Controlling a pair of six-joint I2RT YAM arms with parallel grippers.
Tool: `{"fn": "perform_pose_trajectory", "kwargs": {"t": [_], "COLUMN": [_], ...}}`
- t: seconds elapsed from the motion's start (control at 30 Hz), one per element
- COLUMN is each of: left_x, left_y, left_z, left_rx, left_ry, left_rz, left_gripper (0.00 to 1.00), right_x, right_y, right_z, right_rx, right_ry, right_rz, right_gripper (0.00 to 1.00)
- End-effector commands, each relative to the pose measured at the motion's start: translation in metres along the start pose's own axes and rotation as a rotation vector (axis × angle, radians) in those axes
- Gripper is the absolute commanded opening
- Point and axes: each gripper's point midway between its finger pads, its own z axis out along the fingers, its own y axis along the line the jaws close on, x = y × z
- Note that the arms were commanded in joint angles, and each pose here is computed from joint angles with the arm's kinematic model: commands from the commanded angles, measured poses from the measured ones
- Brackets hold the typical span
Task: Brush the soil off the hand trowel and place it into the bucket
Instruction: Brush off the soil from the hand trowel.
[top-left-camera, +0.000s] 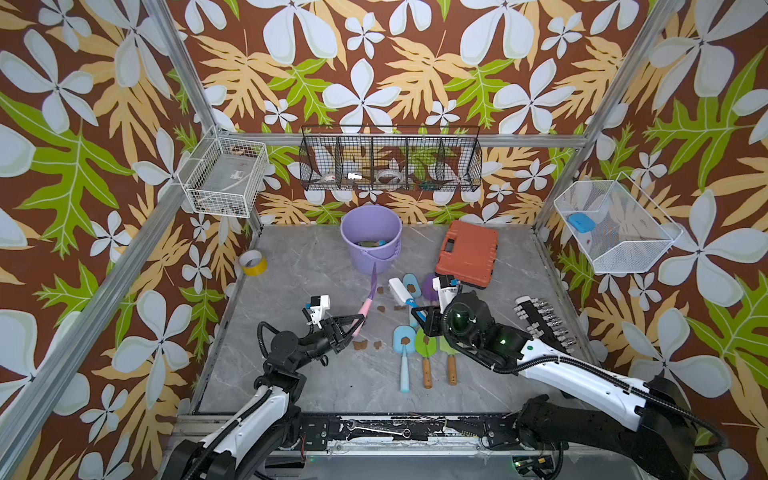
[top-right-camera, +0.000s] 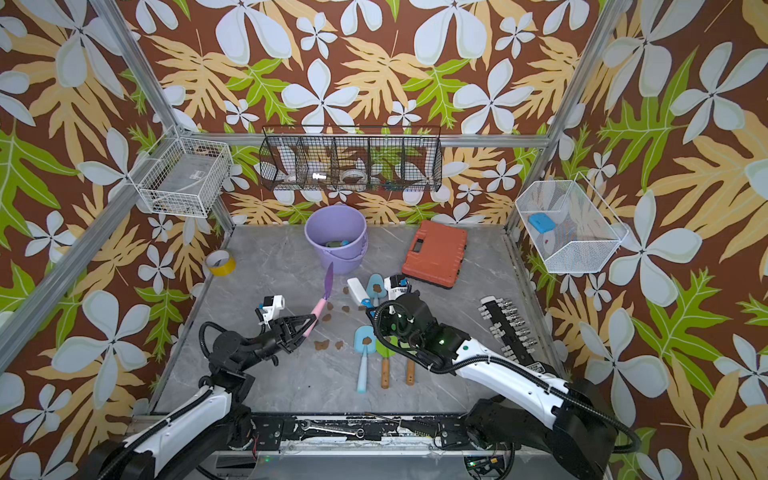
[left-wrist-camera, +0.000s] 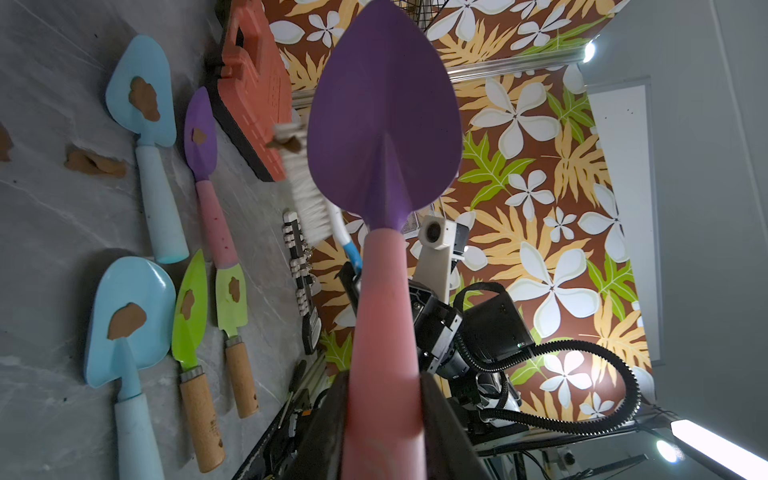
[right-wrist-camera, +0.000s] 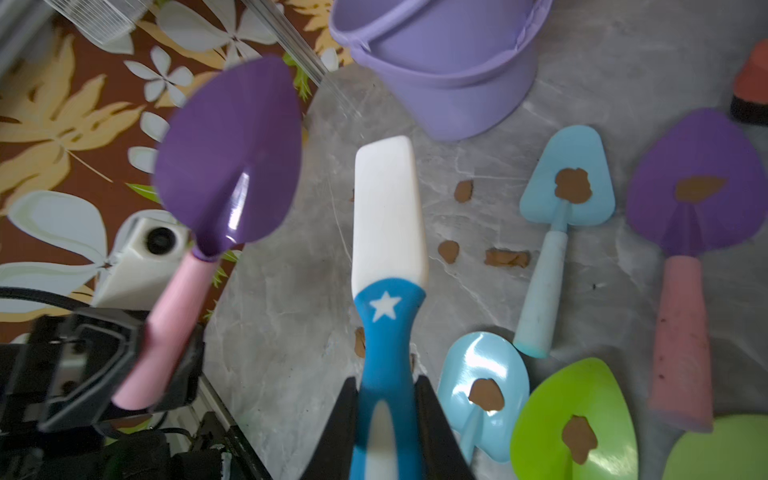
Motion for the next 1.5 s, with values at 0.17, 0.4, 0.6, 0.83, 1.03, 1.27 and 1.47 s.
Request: {"fn": "perform_pose_trajectory", "kwargs": {"t": [0.17,0.4,0.6,0.83,1.03,1.27,1.47], "left_x": [-0.002,0.000,0.003,0.005,-0.002,-0.010,-0.008], "left_y": [0.015,0.014,0.034,0.043,0.084,0.096,0.081], "left_z": [-0.001,-0.001,-0.007,-0.009,-0.015,-0.042,-0.027], "left_rx": [-0.077,-0.040,-0.084,-0.120,-0.499,-1.214,-1.336], "left_ry": [-0.012,-0.008,-0.022,-0.019,0.023,0.155,0.191], "left_rz": [0.027,0.007,-0.019,-0.018,0.106,0.572,0.754], "left_gripper": [0.00,0.00,0.00,0.00,0.00,0.00,0.00], "right_x": [-0.016,-0.011,-0.031,-0.042,-0.045,-0.036,-0.009], "right_y": [0.029,0.056,0.068,0.070,0.077,0.051,0.071], "right_z": [0.019,0.041,0.028,0.021,0.016,0.010,0.008], "right_rx": [-0.100,-0.176,-0.217,-0.196,-0.186,-0.017,-0.089], "right_ry": [-0.041,-0.002,-0.071,-0.099,-0.072,0.010,0.082], "right_rz": [0.025,0.031,0.048,0.022,-0.061,-0.212,-0.299], "right_gripper": [0.00,0.00,0.00,0.00,0.00,0.00,0.00]}}
